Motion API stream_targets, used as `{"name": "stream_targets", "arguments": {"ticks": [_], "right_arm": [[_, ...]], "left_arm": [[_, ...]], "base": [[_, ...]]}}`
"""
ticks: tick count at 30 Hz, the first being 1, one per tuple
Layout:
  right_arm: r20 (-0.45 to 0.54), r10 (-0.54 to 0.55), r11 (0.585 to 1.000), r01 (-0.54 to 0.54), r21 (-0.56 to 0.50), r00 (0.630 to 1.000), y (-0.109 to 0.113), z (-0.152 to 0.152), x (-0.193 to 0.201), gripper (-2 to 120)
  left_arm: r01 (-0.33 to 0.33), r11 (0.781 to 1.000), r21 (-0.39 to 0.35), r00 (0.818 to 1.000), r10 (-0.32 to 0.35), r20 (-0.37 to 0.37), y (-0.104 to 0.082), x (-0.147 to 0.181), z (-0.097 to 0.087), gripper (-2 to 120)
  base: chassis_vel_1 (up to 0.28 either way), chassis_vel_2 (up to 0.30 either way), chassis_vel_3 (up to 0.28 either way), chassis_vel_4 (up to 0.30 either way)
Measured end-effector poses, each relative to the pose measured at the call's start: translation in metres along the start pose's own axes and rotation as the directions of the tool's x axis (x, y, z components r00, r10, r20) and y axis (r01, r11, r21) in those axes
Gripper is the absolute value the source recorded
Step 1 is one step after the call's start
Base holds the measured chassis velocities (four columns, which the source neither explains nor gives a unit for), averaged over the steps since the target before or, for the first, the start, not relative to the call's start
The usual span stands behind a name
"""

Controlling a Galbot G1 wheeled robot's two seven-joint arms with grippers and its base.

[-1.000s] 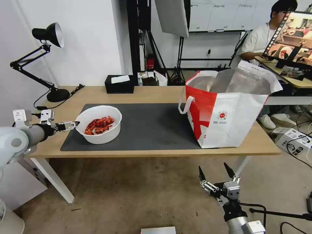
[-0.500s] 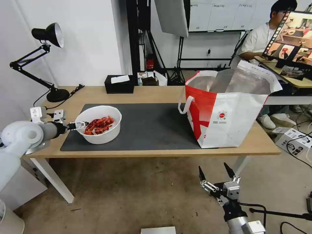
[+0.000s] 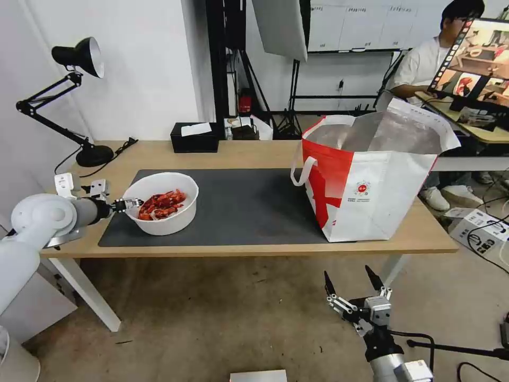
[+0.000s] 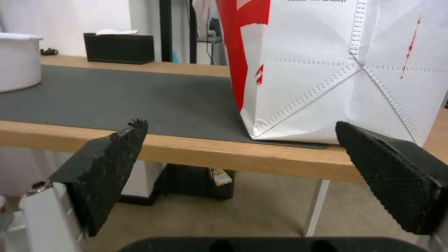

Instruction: Pick up the trash from the table and place it into the takeout bag.

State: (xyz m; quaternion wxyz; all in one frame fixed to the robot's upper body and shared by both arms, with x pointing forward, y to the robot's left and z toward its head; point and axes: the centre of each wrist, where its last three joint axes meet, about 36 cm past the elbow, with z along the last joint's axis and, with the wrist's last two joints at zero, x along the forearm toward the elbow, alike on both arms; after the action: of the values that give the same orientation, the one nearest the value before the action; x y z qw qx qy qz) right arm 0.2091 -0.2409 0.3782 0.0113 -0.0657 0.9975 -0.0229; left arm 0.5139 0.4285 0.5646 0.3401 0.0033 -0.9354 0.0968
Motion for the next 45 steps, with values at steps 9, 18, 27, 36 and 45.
{"name": "stream_targets", "arguments": {"ticks": [9,18,27,36,45], "right_arm": [[0.000,0.000,1.000,0.000,0.000,1.000,0.000,0.000,0.000,100],[0.000,0.000,1.000,0.000,0.000,1.000,0.000,0.000,0.000,100],[0.000,0.000,1.000,0.000,0.000,1.000,0.000,0.000,0.000,100],[0.000,0.000,1.000,0.000,0.000,1.000,0.000,0.000,0.000,100],[0.000,0.000,1.000,0.000,0.000,1.000,0.000,0.000,0.000,100]], "left_arm": [[-0.004,1.000,0.008,1.000,0.004,-0.007,0.000,0.000,0.000,33],[-0.013,1.000,0.011,1.000,0.014,-0.022,-0.001,-0.002,0.004,0],[-0.043,0.999,0.029,0.999,0.043,-0.017,-0.006,-0.002,0.004,0],[-0.139,0.990,0.005,0.989,0.139,0.041,-0.041,0.018,-0.020,0],[-0.225,0.974,-0.034,0.970,0.228,0.089,-0.086,0.030,-0.045,0]], "base": [[0.000,0.000,0.000,0.000],[0.000,0.000,0.000,0.000],[0.000,0.000,0.000,0.000],[0.000,0.000,0.000,0.000],[0.000,0.000,0.000,0.000]]}}
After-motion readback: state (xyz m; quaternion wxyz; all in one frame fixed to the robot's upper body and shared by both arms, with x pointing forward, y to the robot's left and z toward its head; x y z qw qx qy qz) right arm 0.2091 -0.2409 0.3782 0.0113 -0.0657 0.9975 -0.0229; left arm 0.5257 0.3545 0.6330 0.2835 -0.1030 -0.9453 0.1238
